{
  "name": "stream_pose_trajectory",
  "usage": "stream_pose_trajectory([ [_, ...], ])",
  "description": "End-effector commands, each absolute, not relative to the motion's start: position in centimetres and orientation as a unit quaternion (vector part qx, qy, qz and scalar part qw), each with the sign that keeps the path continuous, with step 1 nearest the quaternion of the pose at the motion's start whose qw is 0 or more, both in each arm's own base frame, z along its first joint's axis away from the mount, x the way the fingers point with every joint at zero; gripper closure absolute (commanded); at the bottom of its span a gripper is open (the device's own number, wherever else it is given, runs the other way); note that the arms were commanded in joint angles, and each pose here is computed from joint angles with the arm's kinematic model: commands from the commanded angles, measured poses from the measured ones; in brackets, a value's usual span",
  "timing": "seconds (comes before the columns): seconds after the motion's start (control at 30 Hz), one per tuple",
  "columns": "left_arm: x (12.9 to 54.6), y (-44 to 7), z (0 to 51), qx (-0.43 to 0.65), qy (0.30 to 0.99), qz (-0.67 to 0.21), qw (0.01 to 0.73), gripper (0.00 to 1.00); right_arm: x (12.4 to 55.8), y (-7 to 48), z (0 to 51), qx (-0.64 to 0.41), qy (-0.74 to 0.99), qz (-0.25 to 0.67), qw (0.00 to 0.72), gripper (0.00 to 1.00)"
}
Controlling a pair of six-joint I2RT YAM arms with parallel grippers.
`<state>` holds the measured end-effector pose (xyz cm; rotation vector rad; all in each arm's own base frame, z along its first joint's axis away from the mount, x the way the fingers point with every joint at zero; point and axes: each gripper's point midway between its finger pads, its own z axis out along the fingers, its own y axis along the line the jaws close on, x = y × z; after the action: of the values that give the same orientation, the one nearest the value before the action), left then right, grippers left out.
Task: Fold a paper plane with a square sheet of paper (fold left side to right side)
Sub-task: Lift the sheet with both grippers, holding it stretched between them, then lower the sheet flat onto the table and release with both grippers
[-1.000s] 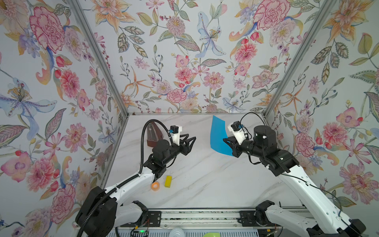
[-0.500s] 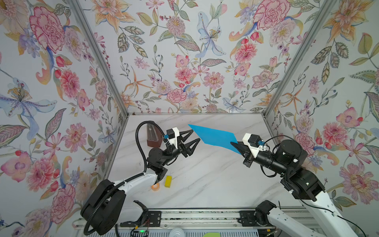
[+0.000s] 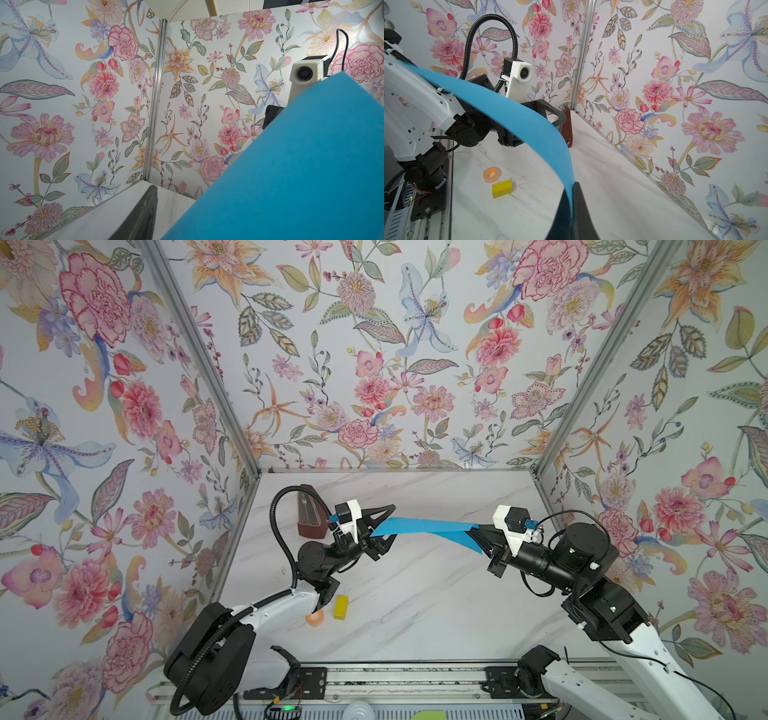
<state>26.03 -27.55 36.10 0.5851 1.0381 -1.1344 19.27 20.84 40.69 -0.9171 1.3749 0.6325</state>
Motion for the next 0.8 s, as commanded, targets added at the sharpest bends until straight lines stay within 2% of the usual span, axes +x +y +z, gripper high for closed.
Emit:
stream_pose_trajectory([
  [0.0, 25.2, -27.7, 36.8, 0.273, 0.439, -0.513, 0.686, 0.53, 18.9, 21.2, 41.1, -0.397, 0.592, 0.296, 0.636, 1.00],
  [0.17, 25.1, -27.8, 36.7, 0.275, 0.438, -0.513, 0.686, 0.59, 19.0, 21.1, 41.2, -0.393, 0.595, 0.295, 0.636, 1.00],
  [0.3, 25.1, -27.9, 36.6, 0.279, 0.436, -0.514, 0.684, 0.72, 19.1, 21.1, 41.2, -0.389, 0.597, 0.297, 0.636, 1.00],
  [0.6, 25.0, -27.6, 36.5, 0.275, 0.437, -0.510, 0.688, 0.82, 20.0, 20.7, 40.3, -0.372, 0.619, 0.283, 0.631, 1.00],
  [0.77, 24.8, -27.6, 36.5, 0.279, 0.439, -0.508, 0.687, 0.93, 20.1, 20.5, 40.0, -0.370, 0.625, 0.280, 0.627, 1.00],
])
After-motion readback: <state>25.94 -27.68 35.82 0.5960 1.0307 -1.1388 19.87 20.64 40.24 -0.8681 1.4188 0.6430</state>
